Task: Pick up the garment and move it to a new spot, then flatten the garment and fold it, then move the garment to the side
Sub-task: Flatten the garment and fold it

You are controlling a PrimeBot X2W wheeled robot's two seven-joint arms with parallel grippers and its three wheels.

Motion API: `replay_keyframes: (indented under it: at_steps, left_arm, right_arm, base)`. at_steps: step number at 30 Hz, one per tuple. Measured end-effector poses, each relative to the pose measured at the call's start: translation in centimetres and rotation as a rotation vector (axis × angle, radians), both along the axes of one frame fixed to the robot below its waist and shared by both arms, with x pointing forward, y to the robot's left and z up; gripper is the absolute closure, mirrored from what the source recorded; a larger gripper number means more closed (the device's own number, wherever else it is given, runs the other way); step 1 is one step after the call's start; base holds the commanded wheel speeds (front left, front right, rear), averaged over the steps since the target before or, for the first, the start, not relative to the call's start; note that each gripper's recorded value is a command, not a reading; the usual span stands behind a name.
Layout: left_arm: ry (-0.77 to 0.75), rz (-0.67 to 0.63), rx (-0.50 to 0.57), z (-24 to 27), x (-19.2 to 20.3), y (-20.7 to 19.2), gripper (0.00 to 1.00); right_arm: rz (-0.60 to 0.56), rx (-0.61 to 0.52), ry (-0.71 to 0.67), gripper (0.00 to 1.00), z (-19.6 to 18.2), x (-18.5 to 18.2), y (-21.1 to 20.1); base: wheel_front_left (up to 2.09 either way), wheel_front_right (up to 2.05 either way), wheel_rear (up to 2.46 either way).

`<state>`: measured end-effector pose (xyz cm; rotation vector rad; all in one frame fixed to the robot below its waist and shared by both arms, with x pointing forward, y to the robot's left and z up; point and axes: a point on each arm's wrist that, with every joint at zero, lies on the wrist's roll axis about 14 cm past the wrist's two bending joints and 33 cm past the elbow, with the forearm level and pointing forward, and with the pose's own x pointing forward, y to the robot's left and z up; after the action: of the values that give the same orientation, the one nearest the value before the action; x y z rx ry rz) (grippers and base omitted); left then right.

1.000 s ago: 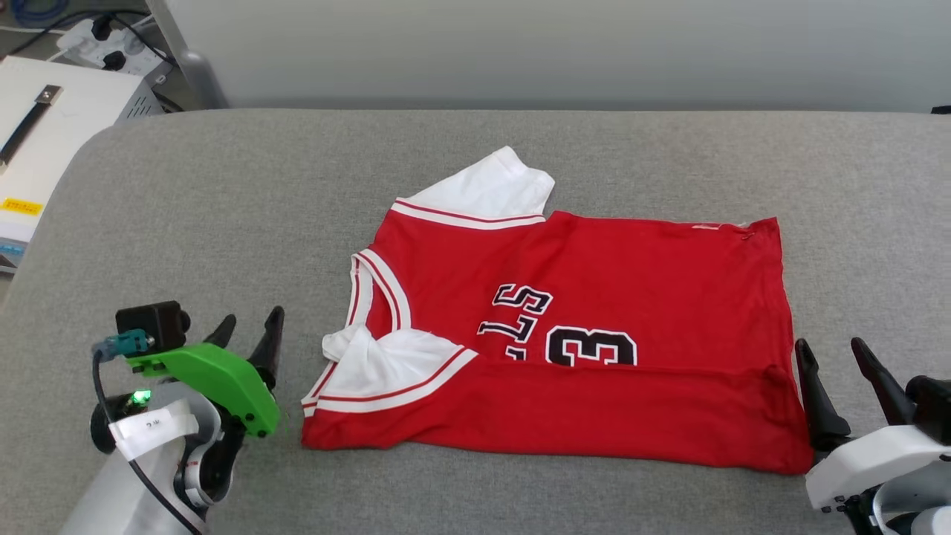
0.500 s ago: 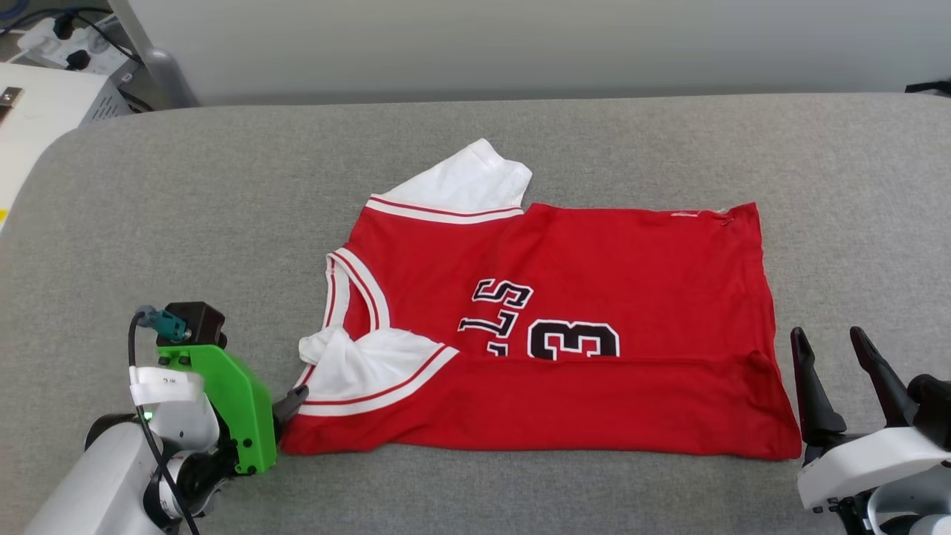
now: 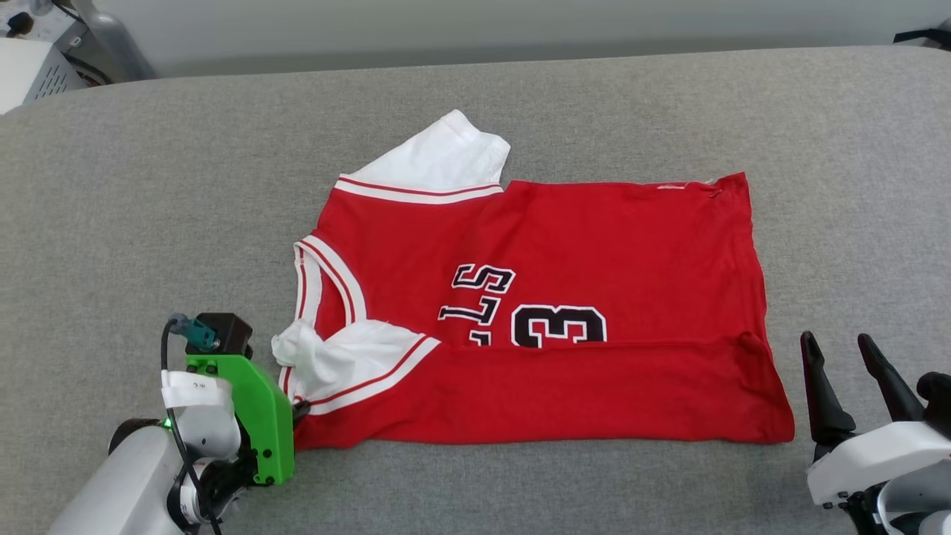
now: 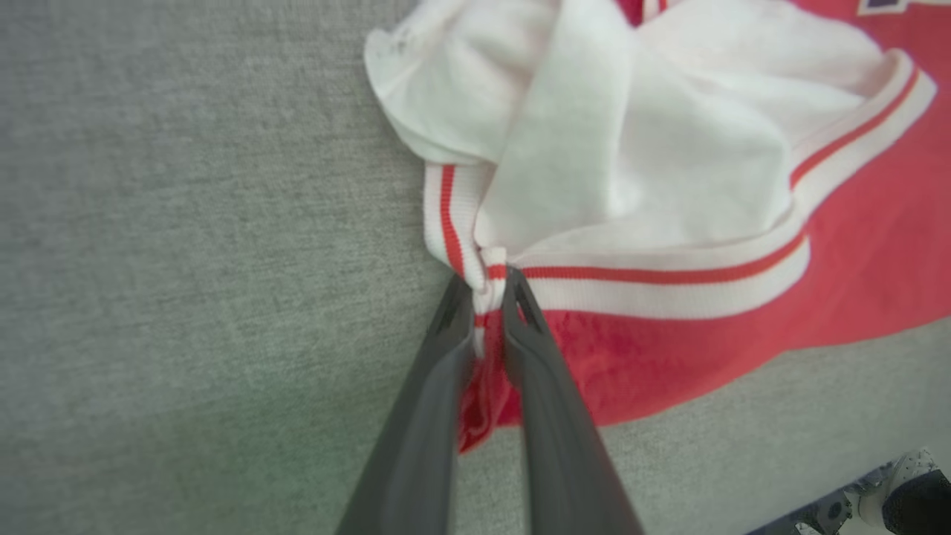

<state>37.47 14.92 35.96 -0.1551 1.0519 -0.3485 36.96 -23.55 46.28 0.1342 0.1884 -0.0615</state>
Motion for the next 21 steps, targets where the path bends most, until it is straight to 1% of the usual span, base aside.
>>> replay_keyframes:
  at_steps: [3,6,10,15,21]
  left_arm:
    - [-0.030,-0.003,-0.004,0.3,-0.1,-0.1,1.00]
    - [-0.064,-0.001,-0.016,0.9,-0.2,-0.3,1.00]
    - [-0.113,0.003,-0.027,2.0,-0.3,-0.4,1.00]
    - [-0.201,0.017,-0.054,4.3,0.3,-0.6,1.00]
    - [-0.240,0.012,-0.074,5.4,0.8,-0.8,1.00]
  right_arm:
    - [-0.008,0.006,0.011,0.00,0.1,-0.1,-0.5]
    - [-0.007,0.030,0.065,0.00,-0.4,-0.4,-0.7]
    - [0.007,0.064,0.198,0.00,-2.0,-1.2,-0.9]
    - [0.090,0.079,0.422,0.00,-4.9,-2.5,0.5]
    - [0.183,0.104,0.580,0.00,-7.4,-2.8,3.0]
  base:
    - [0.00,0.00,0.00]
    - [0.00,0.00,0.00]
    - [0.00,0.00,0.00]
    - [0.00,0.00,0.00]
    - [0.00,0.00,0.00]
